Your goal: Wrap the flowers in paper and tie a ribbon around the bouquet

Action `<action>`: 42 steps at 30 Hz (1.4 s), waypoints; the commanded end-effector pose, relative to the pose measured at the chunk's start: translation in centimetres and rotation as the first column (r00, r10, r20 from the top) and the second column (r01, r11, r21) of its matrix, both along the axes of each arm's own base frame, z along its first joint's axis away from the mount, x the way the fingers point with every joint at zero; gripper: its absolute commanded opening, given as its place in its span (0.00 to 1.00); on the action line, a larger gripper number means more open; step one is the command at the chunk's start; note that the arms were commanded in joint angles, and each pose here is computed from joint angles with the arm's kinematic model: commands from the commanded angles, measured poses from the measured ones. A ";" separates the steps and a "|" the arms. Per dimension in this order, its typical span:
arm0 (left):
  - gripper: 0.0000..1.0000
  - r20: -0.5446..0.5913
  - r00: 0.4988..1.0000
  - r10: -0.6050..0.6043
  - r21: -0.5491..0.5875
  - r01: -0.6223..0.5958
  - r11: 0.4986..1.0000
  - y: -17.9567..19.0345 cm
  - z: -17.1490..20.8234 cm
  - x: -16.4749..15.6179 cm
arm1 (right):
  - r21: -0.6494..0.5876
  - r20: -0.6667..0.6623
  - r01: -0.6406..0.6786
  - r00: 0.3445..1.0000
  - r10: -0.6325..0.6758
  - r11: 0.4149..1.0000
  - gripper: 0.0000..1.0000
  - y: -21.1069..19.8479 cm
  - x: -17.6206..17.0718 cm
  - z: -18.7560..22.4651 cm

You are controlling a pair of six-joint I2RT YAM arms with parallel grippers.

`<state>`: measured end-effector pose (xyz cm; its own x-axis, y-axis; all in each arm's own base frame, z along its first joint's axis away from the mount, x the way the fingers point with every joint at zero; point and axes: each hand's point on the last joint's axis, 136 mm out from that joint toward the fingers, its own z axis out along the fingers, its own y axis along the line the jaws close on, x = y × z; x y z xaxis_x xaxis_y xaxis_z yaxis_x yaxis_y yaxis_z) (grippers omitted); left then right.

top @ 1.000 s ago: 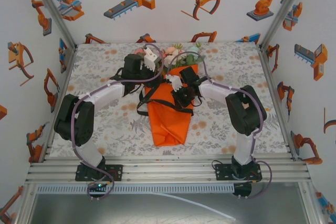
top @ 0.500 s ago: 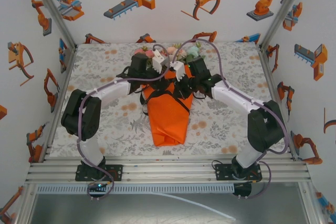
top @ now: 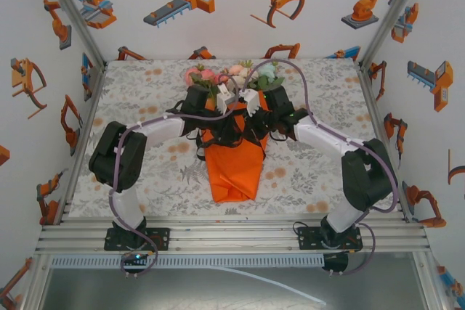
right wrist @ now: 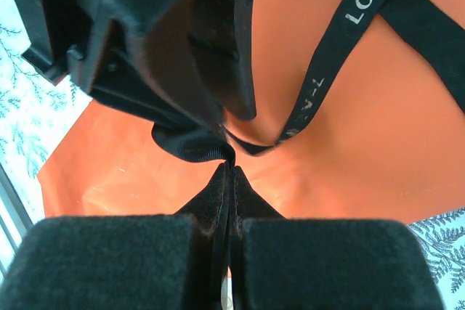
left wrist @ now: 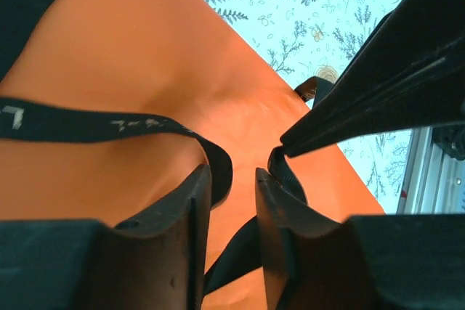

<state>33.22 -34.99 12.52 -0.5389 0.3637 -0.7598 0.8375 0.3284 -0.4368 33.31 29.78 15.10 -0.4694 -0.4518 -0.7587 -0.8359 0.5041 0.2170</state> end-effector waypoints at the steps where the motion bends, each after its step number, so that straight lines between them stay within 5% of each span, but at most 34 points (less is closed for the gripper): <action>1: 0.40 0.046 0.999 0.025 -0.043 -0.024 0.999 1.0 2.7 0.4 | 0.021 0.032 0.018 0.999 -0.019 1.000 0.00 -0.2 0.4 0.8; 10: 0.45 0.150 0.959 0.239 -0.076 -0.230 0.970 3.5 5.9 1.8 | 0.028 0.021 0.060 0.998 -0.061 0.998 0.00 -0.3 1.2 0.6; 16: 0.44 0.295 0.922 0.250 -0.104 -0.229 0.968 2.5 7.9 -2.6 | 0.058 -0.031 0.137 0.990 -0.135 0.989 0.00 -0.5 2.7 0.2; 20: 0.44 0.342 0.921 0.183 -0.087 -0.163 0.983 0.3 6.5 -4.6 | 0.089 -0.067 0.171 0.984 -0.165 0.981 0.00 -0.5 3.4 0.0; 28: 0.54 0.471 0.859 0.202 -0.012 -0.222 0.975 -0.9 2.0 -0.8 | 0.136 -0.113 0.183 0.979 -0.168 0.974 0.00 -0.1 3.5 0.1; 35: 0.54 0.450 0.880 0.152 0.053 -0.196 0.979 -1.8 -1.4 0.1 | 0.152 -0.137 0.183 0.977 -0.163 0.971 0.00 0.2 3.6 0.2; 37: 0.47 0.438 0.887 0.146 0.063 -0.192 0.979 -1.7 -2.0 0.0 | 0.155 -0.144 0.190 0.975 -0.168 0.969 0.00 0.1 3.7 0.1; 42: 0.00 0.354 0.934 0.042 0.036 -0.058 0.998 -2.0 -0.9 -3.2 | 0.135 -0.149 0.264 0.958 -0.244 0.955 0.00 -0.8 5.2 -0.5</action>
<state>31.67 -36.26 8.93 -0.2842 0.4122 -0.8656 0.8741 0.4823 -0.0574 36.84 29.47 14.57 -0.6469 -0.2302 -0.7270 -0.6772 0.6117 0.4089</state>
